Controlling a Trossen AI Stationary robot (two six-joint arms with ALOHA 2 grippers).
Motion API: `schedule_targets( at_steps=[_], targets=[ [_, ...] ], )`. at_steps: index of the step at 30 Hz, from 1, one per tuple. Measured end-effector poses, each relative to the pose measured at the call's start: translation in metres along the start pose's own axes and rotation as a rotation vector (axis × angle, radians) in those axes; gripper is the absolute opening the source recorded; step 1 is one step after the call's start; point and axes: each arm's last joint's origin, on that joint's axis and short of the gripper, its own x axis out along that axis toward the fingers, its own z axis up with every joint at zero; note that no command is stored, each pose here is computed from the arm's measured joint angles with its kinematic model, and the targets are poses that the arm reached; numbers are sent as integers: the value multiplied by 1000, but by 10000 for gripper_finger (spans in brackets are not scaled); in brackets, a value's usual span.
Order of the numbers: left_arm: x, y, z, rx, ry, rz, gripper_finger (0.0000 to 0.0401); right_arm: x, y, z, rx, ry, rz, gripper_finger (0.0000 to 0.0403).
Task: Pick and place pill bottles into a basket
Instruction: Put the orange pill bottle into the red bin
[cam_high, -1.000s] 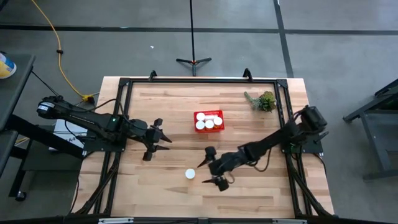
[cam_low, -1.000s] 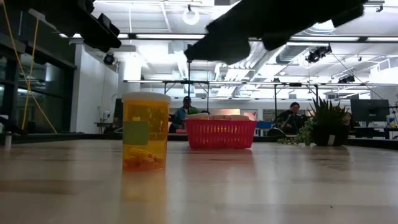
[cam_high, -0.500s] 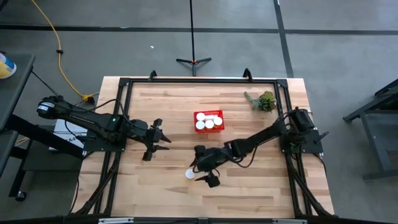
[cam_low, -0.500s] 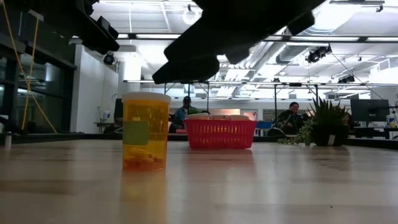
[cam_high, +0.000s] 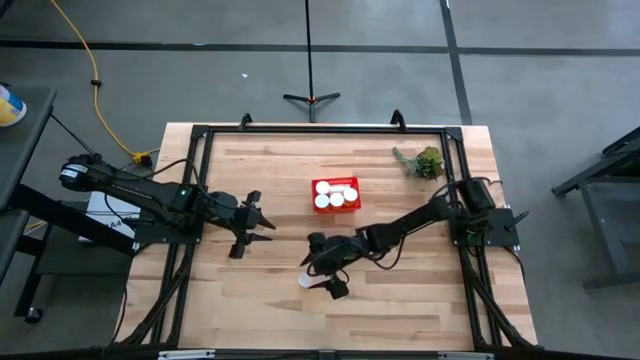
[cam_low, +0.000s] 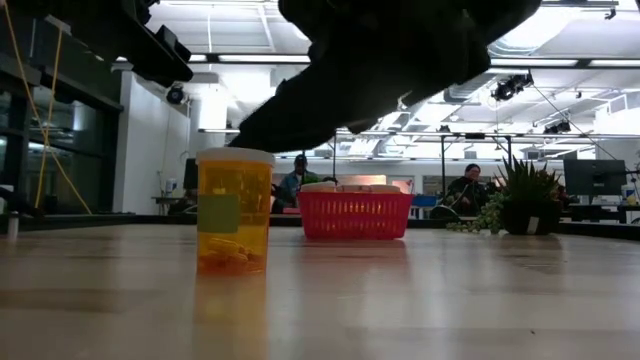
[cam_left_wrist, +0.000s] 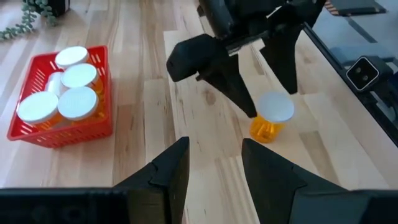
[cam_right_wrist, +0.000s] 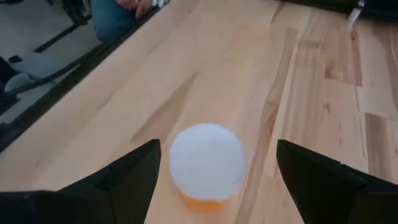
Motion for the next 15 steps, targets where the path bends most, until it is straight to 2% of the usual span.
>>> schedule_targets(
  at_steps=[9,15],
  targets=[
    [0,0,-1,-1,6,0,182,16,0,-14,-14,-22,25,312],
    [0,0,0,-1,2,0,182,25,0,-24,24,-32,63,312]
  ],
)
